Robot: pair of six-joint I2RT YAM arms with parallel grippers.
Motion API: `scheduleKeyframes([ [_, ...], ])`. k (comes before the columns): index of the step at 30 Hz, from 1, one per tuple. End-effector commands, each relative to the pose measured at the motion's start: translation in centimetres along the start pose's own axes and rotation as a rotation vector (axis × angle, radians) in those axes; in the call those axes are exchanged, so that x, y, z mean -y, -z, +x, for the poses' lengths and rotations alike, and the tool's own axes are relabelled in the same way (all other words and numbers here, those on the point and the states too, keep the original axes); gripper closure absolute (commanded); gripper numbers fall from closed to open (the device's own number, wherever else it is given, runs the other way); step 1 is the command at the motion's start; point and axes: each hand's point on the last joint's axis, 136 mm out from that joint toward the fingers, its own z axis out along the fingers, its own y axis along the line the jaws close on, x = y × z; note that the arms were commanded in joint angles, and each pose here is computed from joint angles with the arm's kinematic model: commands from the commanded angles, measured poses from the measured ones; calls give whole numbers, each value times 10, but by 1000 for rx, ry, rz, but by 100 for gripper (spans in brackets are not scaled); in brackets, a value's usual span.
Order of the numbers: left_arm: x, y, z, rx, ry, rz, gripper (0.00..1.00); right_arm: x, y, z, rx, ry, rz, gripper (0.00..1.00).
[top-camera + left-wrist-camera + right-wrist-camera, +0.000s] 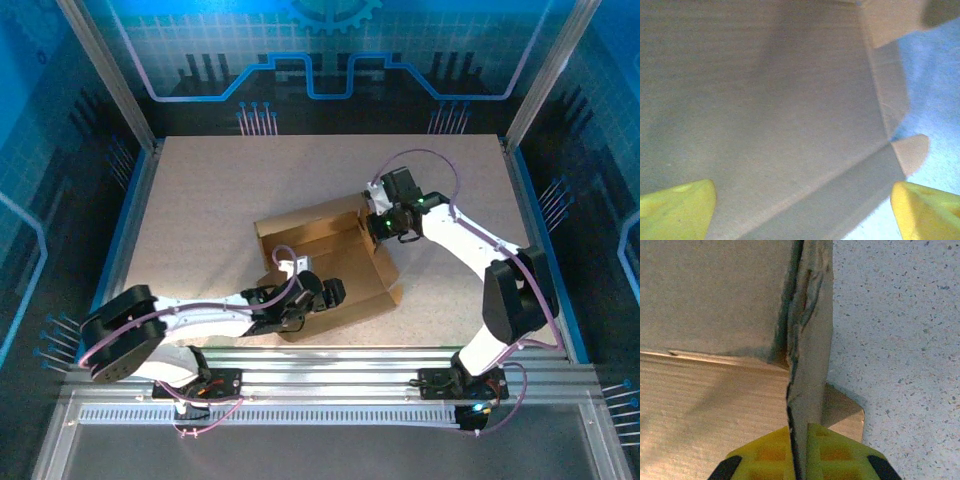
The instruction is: Fold the paper box
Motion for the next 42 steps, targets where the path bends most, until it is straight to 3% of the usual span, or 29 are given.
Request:
scheduleKeyframes([
  [1, 45, 30, -10, -43, -160, 106, 9, -6, -6, 11, -14, 27, -15, 94],
  [8, 83, 83, -57, -79, -163, 217, 11, -12, -7, -2, 25, 73, -32, 93],
  [15, 73, 111, -126, -31, -170, 164, 10, -27, -12, -8, 31, 117, -80, 92],
  [21, 54, 83, -165, -23, -144, 160, 9, -41, -14, -14, 33, 164, -96, 91],
  [28, 57, 33, -193, -34, -178, 193, 9, -48, -15, -14, 18, 202, -105, 91],
  [42, 53, -36, -222, -12, -207, 232, 8, -52, -13, -12, 10, 218, -98, 90],
])
